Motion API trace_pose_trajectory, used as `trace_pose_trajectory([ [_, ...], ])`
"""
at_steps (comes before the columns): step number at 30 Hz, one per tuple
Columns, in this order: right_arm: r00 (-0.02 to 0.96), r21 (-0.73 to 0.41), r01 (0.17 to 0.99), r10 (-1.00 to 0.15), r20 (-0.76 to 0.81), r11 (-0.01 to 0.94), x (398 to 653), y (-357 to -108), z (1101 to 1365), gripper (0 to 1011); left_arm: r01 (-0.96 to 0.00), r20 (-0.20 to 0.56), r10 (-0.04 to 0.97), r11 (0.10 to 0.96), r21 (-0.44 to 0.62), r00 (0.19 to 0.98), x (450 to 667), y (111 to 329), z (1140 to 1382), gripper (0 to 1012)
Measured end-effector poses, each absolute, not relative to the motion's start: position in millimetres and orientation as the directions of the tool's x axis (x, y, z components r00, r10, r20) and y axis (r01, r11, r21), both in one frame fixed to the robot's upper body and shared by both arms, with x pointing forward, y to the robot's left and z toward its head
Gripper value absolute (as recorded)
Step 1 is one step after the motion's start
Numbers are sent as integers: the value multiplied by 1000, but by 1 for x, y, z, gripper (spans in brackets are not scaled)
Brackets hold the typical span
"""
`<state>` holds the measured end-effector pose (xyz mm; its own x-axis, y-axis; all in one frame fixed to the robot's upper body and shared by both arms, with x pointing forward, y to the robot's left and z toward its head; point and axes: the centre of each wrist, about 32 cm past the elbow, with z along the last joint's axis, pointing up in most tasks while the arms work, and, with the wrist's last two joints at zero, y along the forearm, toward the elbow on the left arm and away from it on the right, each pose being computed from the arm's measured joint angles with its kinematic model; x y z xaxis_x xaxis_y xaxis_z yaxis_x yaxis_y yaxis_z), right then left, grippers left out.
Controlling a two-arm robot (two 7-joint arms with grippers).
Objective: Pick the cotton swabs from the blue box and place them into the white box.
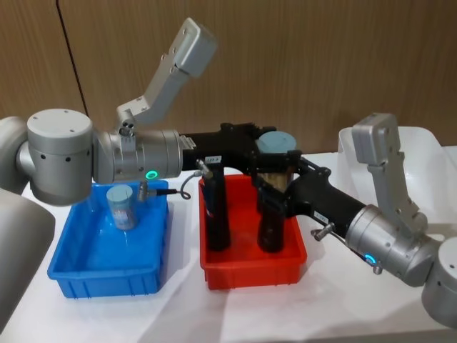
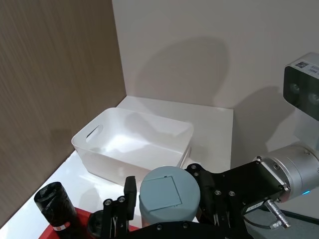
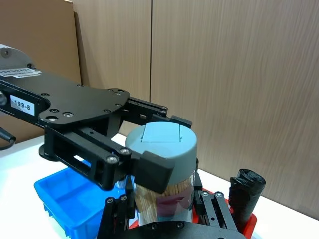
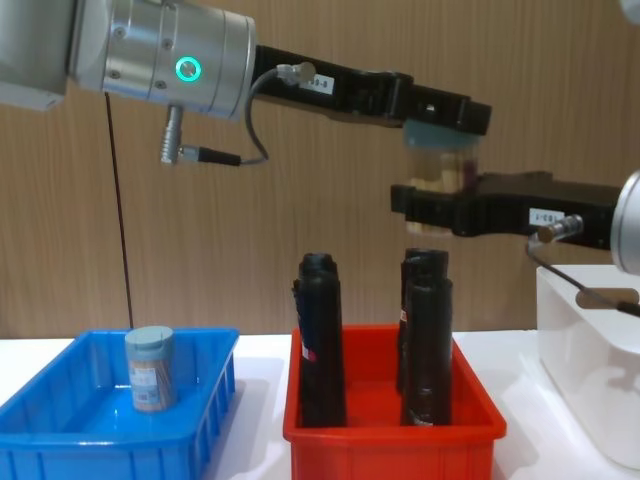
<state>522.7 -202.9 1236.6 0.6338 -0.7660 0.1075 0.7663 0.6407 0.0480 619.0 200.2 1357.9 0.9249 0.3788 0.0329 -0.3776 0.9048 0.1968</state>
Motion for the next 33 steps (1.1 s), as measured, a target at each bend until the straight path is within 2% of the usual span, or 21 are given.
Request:
trace_pose_trajectory([
  [4, 635, 50, 765, -765, 107, 642, 523, -203, 1237, 624, -378, 33, 379, 905, 197, 925, 619, 200, 1358, 924],
  [8, 636, 51, 764, -764, 107, 643, 522, -203, 1237, 624, -378, 33, 379, 905, 197, 925, 619, 200, 1358, 1003],
  [23, 634, 51, 766, -766, 106, 641, 520, -205, 1234, 624, -379, 33, 380, 904, 197, 925, 619, 201, 1358, 1003],
  [33, 605, 21, 793, -792, 86, 609, 521, -213, 1221, 624, -379, 33, 380, 904, 197, 924, 619, 201, 1358, 1003],
])
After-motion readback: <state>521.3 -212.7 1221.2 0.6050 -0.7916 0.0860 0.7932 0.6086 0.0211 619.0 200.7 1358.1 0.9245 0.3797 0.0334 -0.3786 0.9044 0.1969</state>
